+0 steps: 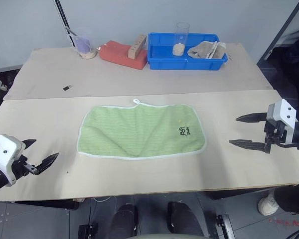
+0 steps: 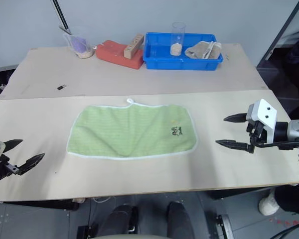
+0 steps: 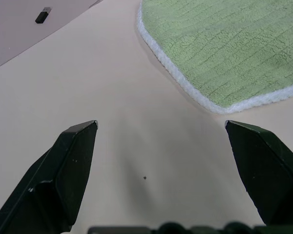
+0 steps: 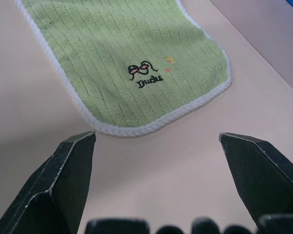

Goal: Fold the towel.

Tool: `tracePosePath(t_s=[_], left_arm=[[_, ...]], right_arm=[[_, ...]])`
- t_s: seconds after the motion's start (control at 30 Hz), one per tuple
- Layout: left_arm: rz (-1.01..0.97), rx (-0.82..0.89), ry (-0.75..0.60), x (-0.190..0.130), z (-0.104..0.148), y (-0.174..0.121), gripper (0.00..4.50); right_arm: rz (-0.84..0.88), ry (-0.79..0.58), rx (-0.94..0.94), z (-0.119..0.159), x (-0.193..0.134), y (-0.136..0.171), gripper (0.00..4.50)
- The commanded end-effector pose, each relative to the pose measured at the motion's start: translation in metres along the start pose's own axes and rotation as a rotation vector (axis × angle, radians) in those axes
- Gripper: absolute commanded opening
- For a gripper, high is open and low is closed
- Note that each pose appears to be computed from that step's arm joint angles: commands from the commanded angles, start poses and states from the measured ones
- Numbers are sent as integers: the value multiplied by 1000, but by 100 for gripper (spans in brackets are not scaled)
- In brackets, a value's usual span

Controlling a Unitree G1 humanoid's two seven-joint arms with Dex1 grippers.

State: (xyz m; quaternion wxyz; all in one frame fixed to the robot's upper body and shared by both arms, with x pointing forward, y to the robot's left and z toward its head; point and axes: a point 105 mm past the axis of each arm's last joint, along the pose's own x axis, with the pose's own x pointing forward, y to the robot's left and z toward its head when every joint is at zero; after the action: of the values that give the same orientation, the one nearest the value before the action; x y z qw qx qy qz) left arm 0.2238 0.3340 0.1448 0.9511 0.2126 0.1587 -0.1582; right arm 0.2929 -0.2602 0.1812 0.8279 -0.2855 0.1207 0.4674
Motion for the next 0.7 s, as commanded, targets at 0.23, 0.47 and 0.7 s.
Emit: tracePosePath(t_s=[0.23,0.47,0.7], left_arm=[[-32,60,-32,-13,14,0,450],[-245,216,31,-2,3,-15,450],[-348,298,-11,41,7,-21,450]], right_arm=[[7,-30,-46,10,3,1,448],[104,-136,-52,40,25,20,448],[246,-226,-61,79,43,54,448]])
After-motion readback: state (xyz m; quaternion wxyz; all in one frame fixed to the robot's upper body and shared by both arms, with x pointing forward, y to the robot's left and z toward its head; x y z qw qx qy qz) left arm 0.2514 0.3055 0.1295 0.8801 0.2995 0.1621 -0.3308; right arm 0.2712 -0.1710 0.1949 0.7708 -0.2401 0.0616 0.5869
